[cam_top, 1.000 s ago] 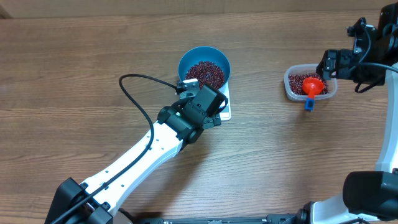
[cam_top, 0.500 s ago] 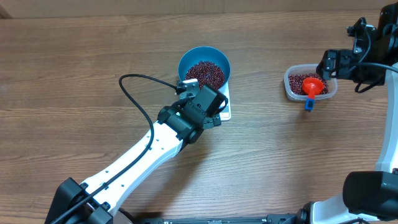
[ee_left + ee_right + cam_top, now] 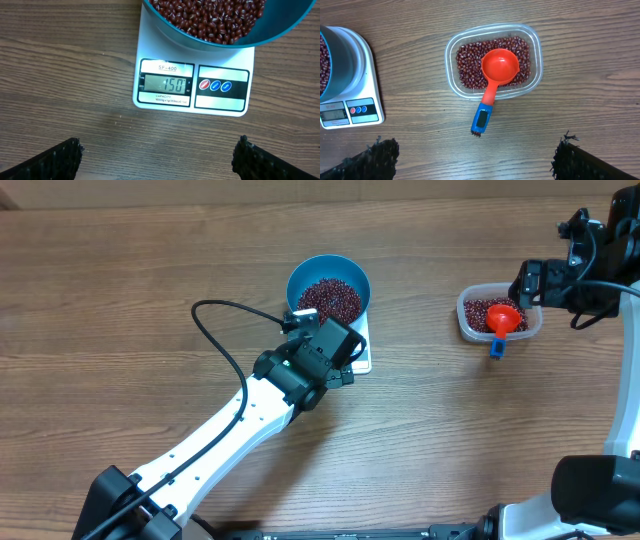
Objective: Scoop item into bowl and weigh 150g on scale
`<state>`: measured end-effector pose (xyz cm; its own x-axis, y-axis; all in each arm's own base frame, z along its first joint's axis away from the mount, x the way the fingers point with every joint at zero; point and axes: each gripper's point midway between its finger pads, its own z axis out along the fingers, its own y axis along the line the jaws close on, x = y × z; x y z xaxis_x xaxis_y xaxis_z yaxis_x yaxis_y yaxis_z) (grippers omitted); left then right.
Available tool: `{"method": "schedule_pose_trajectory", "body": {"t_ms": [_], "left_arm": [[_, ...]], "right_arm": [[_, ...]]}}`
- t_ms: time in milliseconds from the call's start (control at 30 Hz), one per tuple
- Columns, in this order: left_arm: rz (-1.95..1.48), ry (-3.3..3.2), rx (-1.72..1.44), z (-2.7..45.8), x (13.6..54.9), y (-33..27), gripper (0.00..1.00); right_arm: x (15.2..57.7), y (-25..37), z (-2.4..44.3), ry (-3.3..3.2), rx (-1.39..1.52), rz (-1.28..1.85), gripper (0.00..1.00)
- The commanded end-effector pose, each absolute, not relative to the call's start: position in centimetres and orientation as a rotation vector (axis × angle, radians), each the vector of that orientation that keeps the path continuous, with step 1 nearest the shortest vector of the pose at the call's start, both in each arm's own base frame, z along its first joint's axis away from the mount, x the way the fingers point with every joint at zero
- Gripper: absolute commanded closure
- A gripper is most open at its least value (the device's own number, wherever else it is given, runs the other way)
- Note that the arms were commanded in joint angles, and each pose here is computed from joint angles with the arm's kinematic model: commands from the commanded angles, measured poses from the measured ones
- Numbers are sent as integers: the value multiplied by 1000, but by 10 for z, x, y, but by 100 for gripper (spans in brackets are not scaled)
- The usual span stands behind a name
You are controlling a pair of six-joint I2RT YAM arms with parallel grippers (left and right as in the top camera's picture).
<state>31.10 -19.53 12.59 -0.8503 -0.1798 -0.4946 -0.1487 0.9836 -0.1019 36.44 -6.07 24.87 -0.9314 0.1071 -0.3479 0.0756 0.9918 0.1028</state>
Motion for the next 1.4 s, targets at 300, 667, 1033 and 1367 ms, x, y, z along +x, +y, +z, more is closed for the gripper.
{"method": "schedule_pose_trajectory", "body": {"t_ms": [300,667,1033,1367], "left_arm": [[-97,2609,-258,126,313,-198,1],[-83,2610,-266,136,308,-185,0],[-128,2594,-250,172,308,-139,0],[-88,2571,-213,200,284,-108,0]], "right_arm": [[366,-60,258,2745,121,120,0],[366,-60,258,2745,121,120,0],[366,-60,258,2745,121,120,0],[366,-60,258,2745,121,120,0]]}}
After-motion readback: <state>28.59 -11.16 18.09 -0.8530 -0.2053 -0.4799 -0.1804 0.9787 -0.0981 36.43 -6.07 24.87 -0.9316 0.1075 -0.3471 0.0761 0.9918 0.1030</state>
